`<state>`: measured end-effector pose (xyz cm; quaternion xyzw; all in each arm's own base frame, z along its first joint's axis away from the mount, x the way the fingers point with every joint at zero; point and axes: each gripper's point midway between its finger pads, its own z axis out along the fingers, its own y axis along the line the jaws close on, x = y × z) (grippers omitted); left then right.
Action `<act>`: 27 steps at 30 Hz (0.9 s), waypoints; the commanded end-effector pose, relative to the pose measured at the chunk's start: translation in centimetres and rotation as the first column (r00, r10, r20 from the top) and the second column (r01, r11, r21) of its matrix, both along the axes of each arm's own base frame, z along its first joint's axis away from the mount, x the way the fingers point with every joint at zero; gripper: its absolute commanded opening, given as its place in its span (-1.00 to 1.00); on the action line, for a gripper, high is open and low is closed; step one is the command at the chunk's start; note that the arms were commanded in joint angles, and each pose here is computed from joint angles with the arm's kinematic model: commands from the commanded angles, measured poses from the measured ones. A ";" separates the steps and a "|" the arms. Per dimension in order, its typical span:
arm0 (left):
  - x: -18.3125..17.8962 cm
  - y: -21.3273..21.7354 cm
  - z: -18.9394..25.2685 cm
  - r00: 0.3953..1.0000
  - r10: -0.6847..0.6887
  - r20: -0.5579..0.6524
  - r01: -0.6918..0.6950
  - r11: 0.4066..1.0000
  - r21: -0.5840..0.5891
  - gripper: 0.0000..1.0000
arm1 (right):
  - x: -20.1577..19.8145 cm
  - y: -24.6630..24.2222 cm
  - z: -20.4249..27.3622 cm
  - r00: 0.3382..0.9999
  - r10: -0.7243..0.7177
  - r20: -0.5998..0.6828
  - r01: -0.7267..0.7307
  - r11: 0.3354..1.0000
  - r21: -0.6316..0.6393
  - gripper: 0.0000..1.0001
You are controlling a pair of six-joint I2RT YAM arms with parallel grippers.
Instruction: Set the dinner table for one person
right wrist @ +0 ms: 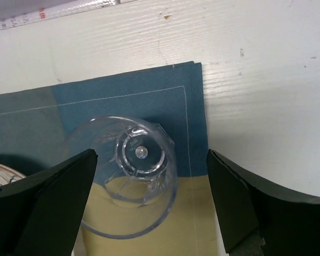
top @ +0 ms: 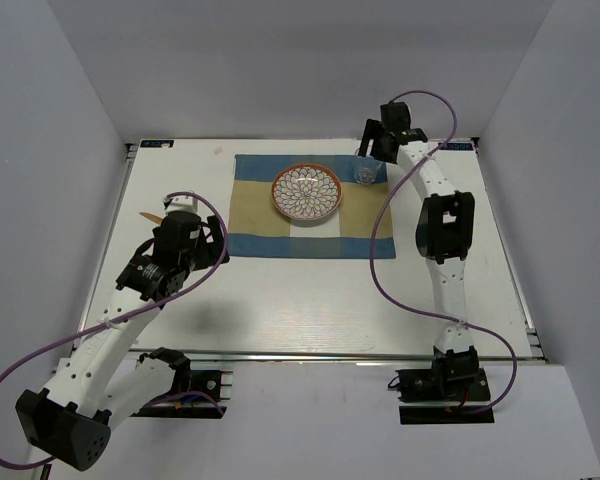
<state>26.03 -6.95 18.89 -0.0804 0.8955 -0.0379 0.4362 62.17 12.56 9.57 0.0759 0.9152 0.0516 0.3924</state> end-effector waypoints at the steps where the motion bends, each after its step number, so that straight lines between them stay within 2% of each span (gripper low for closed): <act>1: 0.2 0.4 0.5 1.000 0.016 0.023 -0.016 1.000 0.007 0.96 | 1.0 0.2 8.9 0.984 -0.003 0.177 -0.011 0.997 0.078 0.79; 5: 0.3 1.2 0.3 0.998 0.064 0.016 -0.064 0.997 0.031 0.96 | -1.6 -0.4 16.0 0.967 0.007 0.255 -0.043 0.990 0.135 0.78; 6: 0.1 1.5 0.1 0.996 0.085 0.005 -0.085 0.996 0.036 0.96 | -3.3 -0.3 20.3 0.946 0.025 0.322 -0.075 0.987 0.145 0.79; 7: 0.2 1.8 0.2 0.994 0.108 0.010 -0.108 0.993 0.040 0.96 | -4.3 -0.1 19.0 0.951 0.057 0.303 -0.105 0.984 0.145 0.79; 8: 0.2 2.7 0.3 0.988 0.151 0.019 -0.152 0.986 0.063 0.96 | -5.7 1.5 19.6 0.934 0.155 0.321 -0.211 0.966 0.147 0.79; 9: 0.0 3.1 0.2 0.982 0.188 0.014 -0.189 0.980 0.066 0.96 | -7.3 1.8 22.0 0.913 0.185 0.365 -0.252 0.957 0.144 0.78; 11: 0.0 4.3 0.3 0.967 0.253 0.018 -0.254 0.964 0.083 0.96 | -9.5 2.5 20.3 0.923 0.237 0.302 -0.295 0.942 0.162 0.78; 13: 0.1 4.6 -0.1 0.957 0.291 0.005 -0.290 0.954 0.081 0.96 | -12.3 2.6 21.2 0.920 0.257 0.297 -0.317 0.932 0.177 0.78; 14: 0.3 4.6 -0.3 0.955 0.295 -0.007 -0.294 0.953 0.073 0.96 | -13.9 2.9 17.8 0.930 0.277 0.240 -0.328 0.922 0.206 0.78; 15: 0.6 4.1 -0.5 0.957 0.288 -0.026 -0.288 0.957 0.031 0.96 | -16.1 2.9 19.8 0.912 0.280 0.298 -0.351 0.911 0.216 0.79; 16: 1.1 3.9 -1.1 0.949 0.310 -0.055 -0.309 0.951 0.020 0.96 | -17.4 3.3 19.3 0.905 0.289 0.310 -0.367 0.902 0.228 0.78; 17: 1.2 3.7 -1.5 0.925 0.372 -0.082 -0.376 0.926 -0.041 0.96 | -19.1 3.4 15.8 0.919 0.291 0.268 -0.357 0.902 0.245 0.79; 18: 1.6 3.5 -2.1 0.910 0.398 -0.113 -0.407 0.911 -0.065 0.96 | -21.0 3.4 17.1 0.915 0.269 0.301 -0.352 0.897 0.267 0.79; 19: 2.4 3.4 -3.8 0.882 0.440 -0.171 -0.454 0.889 -0.059 0.96 | -22.2 3.4 16.5 0.921 0.259 0.292 -0.341 0.897 0.280 0.78; 20: 3.3 3.2 -3.9 0.836 0.511 -0.200 -0.537 0.837 -0.105 0.96 | -23.6 3.4 13.9 0.937 0.243 0.251 -0.314 0.900 0.301 0.79; 22: 5.0 3.9 -5.3 0.764 0.585 -0.271 -0.628 0.771 -0.107 0.96 | -26.7 4.7 15.1 0.915 0.267 0.303 -0.364 0.869 0.335 0.78; 23: 7.0 3.8 -6.1 0.721 0.619 -0.312 -0.673 0.733 -0.098 0.96 | -28.3 4.7 14.8 0.914 0.269 0.304 -0.368 0.866 0.339 0.78; 25: 9.2 4.7 -6.7 0.675 0.649 -0.351 -0.717 0.690 -0.102 0.96 | -30.1 5.3 14.5 0.906 0.301 0.299 -0.394 0.858 0.330 0.78; 26: 10.1 5.1 -8.4 0.638 0.668 -0.384 -0.740 0.669 -0.067 0.96 | -31.0 5.4 14.9 0.896 0.316 0.311 -0.412 0.853 0.321 0.78; 27: 11.6 5.5 -7.5 0.629 0.682 -0.374 -0.755 0.650 -0.086 0.96 | -32.0 5.1 13.8 0.904 0.327 0.276 -0.406 0.859 0.312 0.78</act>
